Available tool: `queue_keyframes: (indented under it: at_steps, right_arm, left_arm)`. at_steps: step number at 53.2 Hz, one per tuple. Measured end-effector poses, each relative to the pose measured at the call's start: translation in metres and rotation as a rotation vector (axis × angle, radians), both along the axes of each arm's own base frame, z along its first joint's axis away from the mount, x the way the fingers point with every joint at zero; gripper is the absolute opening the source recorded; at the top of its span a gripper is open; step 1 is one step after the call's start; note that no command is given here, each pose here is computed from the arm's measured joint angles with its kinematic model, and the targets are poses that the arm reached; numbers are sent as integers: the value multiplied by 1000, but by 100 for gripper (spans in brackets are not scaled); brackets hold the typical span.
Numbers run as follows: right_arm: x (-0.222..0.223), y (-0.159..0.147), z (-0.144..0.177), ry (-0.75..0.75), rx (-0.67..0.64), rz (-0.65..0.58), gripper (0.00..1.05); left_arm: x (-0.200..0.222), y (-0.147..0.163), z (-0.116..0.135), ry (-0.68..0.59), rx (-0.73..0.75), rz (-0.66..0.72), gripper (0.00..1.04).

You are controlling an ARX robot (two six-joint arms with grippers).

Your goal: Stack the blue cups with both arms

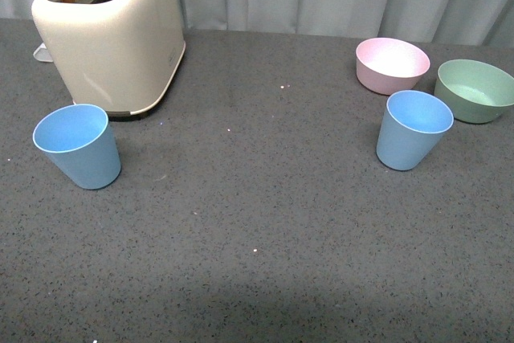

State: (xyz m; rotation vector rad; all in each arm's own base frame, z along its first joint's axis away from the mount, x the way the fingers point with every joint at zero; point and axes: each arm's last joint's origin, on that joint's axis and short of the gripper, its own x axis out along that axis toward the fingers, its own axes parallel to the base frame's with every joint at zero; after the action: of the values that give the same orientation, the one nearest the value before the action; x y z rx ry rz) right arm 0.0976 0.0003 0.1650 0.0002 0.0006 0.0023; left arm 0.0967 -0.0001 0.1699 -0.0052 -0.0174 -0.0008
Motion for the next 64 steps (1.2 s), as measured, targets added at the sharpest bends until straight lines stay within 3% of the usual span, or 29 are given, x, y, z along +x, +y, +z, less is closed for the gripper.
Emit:
queue_keyframes:
  at_steps: [42, 50, 64]
  right_arm:
    - [0, 0, 0, 0, 0, 0, 95]
    - [0, 0, 0, 0, 0, -1, 95]
    - [0, 0, 0, 0, 0, 1, 95]
  left_arm:
    - [0, 0, 0, 0, 0, 2, 98]
    - [11, 0, -6, 287, -115, 233, 98]
    - [81, -8, 12, 423, -238, 136, 98]
